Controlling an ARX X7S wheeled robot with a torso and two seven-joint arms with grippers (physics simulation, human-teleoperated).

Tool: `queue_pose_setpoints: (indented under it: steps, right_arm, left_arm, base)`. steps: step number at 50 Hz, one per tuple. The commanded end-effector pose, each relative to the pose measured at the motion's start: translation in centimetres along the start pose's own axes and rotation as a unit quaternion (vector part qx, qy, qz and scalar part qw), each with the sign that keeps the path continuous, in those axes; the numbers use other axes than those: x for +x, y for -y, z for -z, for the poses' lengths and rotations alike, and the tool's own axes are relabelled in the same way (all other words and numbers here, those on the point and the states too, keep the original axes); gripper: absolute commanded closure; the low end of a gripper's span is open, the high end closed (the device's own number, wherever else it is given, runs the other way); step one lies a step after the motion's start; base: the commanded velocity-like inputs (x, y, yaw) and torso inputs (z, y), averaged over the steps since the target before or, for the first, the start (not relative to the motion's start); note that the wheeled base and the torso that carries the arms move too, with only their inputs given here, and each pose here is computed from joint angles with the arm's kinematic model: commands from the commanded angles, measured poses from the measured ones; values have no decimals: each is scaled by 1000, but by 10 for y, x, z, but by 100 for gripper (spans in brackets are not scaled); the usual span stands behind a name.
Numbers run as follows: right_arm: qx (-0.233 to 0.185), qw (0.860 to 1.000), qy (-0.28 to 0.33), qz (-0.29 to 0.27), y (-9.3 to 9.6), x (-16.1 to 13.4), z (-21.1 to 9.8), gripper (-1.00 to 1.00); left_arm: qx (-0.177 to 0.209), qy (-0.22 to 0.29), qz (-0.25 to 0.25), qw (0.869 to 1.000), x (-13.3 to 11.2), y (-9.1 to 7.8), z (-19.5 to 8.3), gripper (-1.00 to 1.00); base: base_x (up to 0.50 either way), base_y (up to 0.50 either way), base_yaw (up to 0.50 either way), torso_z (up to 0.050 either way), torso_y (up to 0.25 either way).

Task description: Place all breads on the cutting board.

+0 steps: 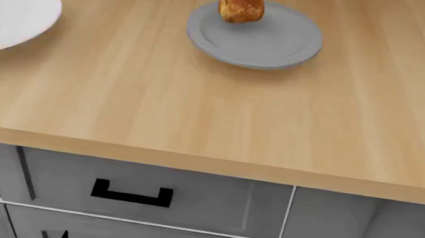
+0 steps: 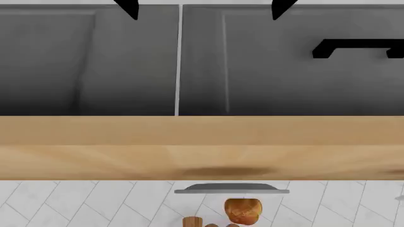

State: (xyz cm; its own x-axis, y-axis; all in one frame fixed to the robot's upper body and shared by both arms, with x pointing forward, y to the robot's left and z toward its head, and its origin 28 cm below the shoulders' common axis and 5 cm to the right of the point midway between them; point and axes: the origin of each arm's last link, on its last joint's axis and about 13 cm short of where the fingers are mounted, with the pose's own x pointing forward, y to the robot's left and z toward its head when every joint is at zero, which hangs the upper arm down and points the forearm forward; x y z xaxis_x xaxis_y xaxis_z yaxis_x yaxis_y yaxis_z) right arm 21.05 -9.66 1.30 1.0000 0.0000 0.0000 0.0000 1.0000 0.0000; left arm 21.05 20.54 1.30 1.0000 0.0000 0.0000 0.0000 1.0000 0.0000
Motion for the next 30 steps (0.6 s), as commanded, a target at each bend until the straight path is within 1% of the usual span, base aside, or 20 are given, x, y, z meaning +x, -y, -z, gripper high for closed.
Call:
queue_pose_setpoints:
  steps: [1, 2, 5, 8, 16, 26, 30]
  right_arm:
    - [0, 1000, 0, 0, 0, 0, 0, -100]
    - [0, 1000, 0, 0, 0, 0, 0, -100]
    - [4, 1000, 8, -2, 0, 0, -2, -100]
    - [-6, 1000, 9, 1, -1, -1, 0, -100]
    - [-14, 1000, 11, 8, -2, -2, -1, -100]
    - [-25, 999, 23, 5, -4, -4, -3, -100]
    - [-22, 999, 26, 7, -2, -5, -3, -100]
  left_arm:
    - [0, 0, 0, 1000, 0, 0, 0, -100]
    - [6, -5, -9, 1000, 0, 0, 0, -100]
    - [11, -5, -2, 1000, 2, 2, 2, -100]
    - [7, -2, -7, 1000, -3, 0, 2, -100]
    - [2, 8, -1, 1000, -5, -1, 0, -100]
    - [6, 10, 0, 1000, -8, -1, 0, -100]
    - [12, 10, 1, 1000, -9, 0, -1, -100]
  base:
    - [0, 0, 0, 0, 0]
    - [0, 0, 0, 0, 0]
    - [0, 0, 0, 0, 0]
    - [0, 0, 0, 0, 0]
    - [0, 0, 0, 3, 0]
    - [0, 0, 0, 49, 0]
    - [0, 0, 0, 50, 0]
